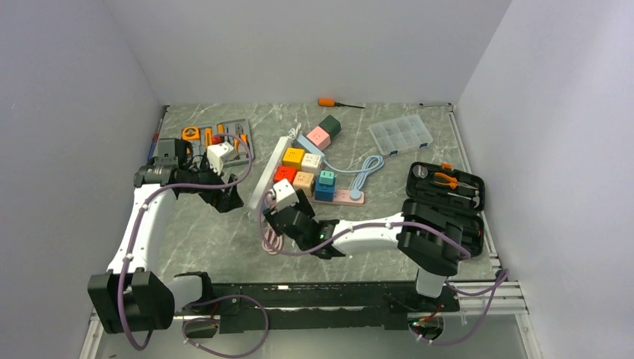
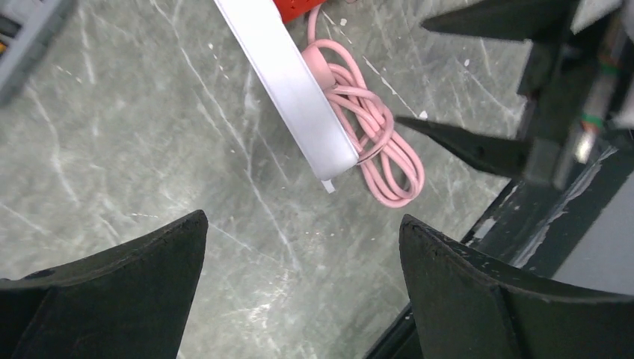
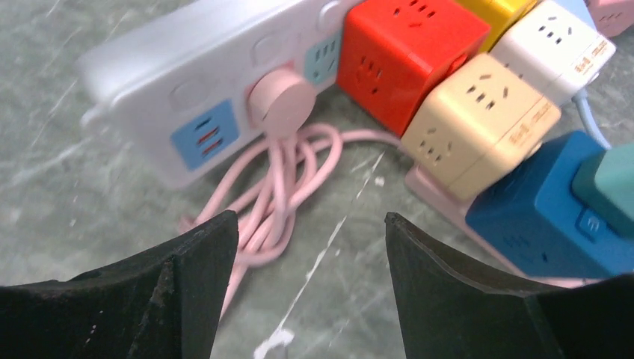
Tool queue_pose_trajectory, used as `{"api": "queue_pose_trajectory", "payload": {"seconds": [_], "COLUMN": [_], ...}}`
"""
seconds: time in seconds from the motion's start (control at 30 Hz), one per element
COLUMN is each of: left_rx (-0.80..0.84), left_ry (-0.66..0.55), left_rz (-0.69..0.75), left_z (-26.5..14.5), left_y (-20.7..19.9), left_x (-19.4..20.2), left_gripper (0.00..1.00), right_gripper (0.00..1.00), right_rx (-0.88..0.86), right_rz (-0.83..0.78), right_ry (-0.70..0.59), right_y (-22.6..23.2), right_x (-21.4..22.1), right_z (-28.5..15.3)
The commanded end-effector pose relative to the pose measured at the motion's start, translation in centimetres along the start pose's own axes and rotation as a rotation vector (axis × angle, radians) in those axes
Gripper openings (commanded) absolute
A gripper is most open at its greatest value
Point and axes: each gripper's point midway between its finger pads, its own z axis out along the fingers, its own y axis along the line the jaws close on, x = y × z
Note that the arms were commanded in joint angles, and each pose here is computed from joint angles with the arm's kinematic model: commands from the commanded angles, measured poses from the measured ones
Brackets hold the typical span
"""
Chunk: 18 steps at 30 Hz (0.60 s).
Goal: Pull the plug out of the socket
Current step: Move the socket to the center of the board.
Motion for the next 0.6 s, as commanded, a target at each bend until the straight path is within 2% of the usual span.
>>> {"api": "queue_pose_trajectory", "payload": {"seconds": [0.0,0.13,0.27,0.43,0.57], "left_rx": [-0.013,-0.039,-0.163,-0.335,-0.42], "left_ry": [-0.048,-0.028,-0.024,-0.093,-0.071], "left_rz": [0.176,0.257,0.46,0.937,1.444], "left_z": [-1.4,-1.3,-1.7,-2.8,-1.6], "left_y": [-0.3,0.6,2.8,3.8,2.4], "left_x": [-1.2,-0.7,-0.6,-2.3,-2.4], "left_gripper": [0.99,0.99,0.99,0.99,0.99], "right_gripper": [0.73,0.73,0.72,0.71,0.72], "right_rx": [-0.039,-0.059,-0.083,-0.094,-0.111], "right_rz": [0.067,0.056,0.061,0.111,0.187], "right_ry": [-0.068,-0.06,-0.021,0.012,0.009], "right_y": [-0.2,0.2,1.0,1.2,0.6], "right_x": [-3.4,-2.9,-1.8,-0.8,-1.1], "right_z": [2.9,4.1,5.0,4.6,3.0]}}
